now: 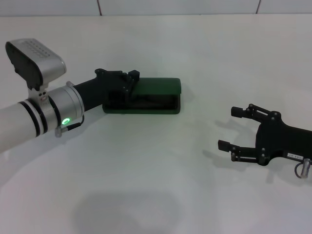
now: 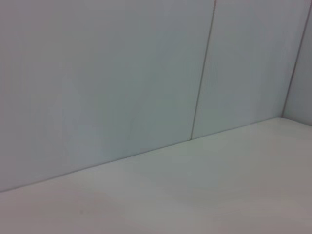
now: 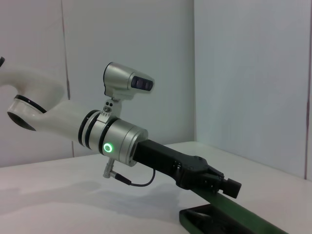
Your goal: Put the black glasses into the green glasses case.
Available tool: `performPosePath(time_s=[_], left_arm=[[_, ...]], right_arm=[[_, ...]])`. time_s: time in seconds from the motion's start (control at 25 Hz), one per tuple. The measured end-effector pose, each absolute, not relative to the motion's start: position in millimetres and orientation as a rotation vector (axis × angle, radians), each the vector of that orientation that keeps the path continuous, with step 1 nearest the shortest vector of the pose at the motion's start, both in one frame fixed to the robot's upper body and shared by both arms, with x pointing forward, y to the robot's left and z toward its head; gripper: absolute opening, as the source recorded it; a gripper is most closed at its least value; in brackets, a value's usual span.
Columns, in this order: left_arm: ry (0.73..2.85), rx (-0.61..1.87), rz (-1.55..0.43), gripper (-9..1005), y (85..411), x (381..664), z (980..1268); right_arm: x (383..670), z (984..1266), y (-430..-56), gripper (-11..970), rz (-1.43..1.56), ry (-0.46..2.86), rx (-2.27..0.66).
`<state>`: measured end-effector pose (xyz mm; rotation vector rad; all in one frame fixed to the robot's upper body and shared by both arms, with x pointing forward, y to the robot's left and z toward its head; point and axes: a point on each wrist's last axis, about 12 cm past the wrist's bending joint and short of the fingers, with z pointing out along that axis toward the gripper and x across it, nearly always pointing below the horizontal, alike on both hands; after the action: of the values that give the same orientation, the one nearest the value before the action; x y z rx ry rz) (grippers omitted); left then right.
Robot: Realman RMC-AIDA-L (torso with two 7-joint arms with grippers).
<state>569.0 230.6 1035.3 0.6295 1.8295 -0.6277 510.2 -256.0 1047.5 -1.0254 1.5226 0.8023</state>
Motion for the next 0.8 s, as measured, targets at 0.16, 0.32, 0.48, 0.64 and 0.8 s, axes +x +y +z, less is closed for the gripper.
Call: performPosePath(time_s=[0.16, 0.32, 0.48, 0.64, 0.8], left_arm=[[1.831, 0.641, -0.621, 55, 231.3, 565.1, 1031.4], [1.828, 0.644, -0.606, 56, 233.9, 558.7, 1024.9], [1.811, 0.635, -0.611, 56, 234.3, 556.8, 1024.8], [1.753, 0.626, -0.693, 57, 231.1, 556.5, 1034.9], [1.724, 0.581, -0.813, 57, 231.2, 561.6, 1051.6]], right_arm=[[510.0, 1047.3, -255.6, 886, 0.806, 1.524, -1.027], [509.1, 1046.6, -256.1, 886, 0.806, 1.527, -1.025], [508.9, 1047.1, -255.9, 886, 0.810, 1.524, -1.018], [508.7, 1047.4, -256.0, 886, 0.812, 1.522, -1.013], [508.1, 1047.4, -256.7, 886, 0.813, 1.522, -1.006]])
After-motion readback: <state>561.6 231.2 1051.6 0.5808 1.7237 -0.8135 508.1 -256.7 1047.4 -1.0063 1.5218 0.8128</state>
